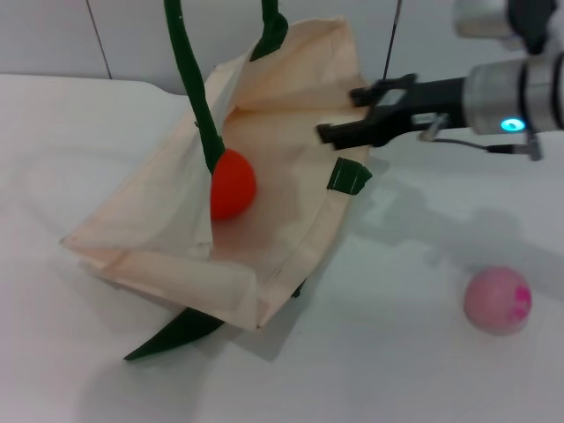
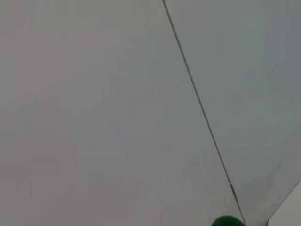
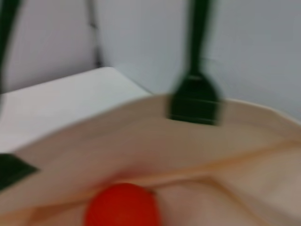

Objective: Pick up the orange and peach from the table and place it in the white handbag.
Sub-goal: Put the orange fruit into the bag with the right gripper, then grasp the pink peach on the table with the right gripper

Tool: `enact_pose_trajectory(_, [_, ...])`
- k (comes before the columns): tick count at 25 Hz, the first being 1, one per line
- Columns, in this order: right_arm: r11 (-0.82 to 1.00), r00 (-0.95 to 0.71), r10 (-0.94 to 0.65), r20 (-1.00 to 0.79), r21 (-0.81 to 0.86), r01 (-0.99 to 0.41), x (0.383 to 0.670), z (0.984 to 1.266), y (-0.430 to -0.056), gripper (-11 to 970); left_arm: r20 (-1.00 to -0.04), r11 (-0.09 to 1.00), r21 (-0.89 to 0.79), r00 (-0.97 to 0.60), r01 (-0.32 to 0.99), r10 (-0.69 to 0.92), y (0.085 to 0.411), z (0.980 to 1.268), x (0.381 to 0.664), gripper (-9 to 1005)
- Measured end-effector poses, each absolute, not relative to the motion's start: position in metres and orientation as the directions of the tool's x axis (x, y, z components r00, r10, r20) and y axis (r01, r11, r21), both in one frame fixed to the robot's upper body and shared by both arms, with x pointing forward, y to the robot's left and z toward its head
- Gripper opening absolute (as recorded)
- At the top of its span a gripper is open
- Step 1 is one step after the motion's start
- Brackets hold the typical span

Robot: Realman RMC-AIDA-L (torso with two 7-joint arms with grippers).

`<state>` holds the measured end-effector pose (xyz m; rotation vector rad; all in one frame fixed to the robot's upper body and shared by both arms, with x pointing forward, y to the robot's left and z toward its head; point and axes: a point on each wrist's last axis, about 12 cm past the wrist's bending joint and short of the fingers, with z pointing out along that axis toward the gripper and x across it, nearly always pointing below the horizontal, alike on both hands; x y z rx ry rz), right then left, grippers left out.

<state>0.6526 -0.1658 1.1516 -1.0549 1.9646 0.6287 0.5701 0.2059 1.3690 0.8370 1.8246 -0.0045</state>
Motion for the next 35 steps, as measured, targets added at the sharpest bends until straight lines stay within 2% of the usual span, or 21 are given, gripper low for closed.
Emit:
enact_pose_trajectory(8, [0.68, -0.443, -0.413, -0.796, 0.054, -0.731, 0.645, 1.161, -0.227, 877, -0.826, 0.76, 0.373, -0.182, 0.533, 0.533, 0.21, 1.369, 0.57, 118])
enact_pose_trajectory(13, [0.708, -0.484, -0.401, -0.778, 0.072, -0.702, 0.629, 1.172, -0.246, 877, -0.823, 0.764, 0.377, -0.19, 0.523, 0.536, 0.213, 1.367, 0.571, 119])
enact_pose_trajectory(24, [0.696, -0.644, -0.486, -0.591, 0.184, -0.694, 0.6, 1.155, -0.257, 877, -0.811, 0.769, 0.394, -0.202, 0.503, 0.549, 0.216, 1.366, 0.572, 119])
enact_pose_trajectory(35, [0.736, -0.714, -0.559, -0.421, 0.145, -0.661, 0.591, 1.144, -0.273, 878, -0.802, 0.766, 0.411, -0.203, 0.495, 0.562, 0.217, 1.366, 0.573, 114])
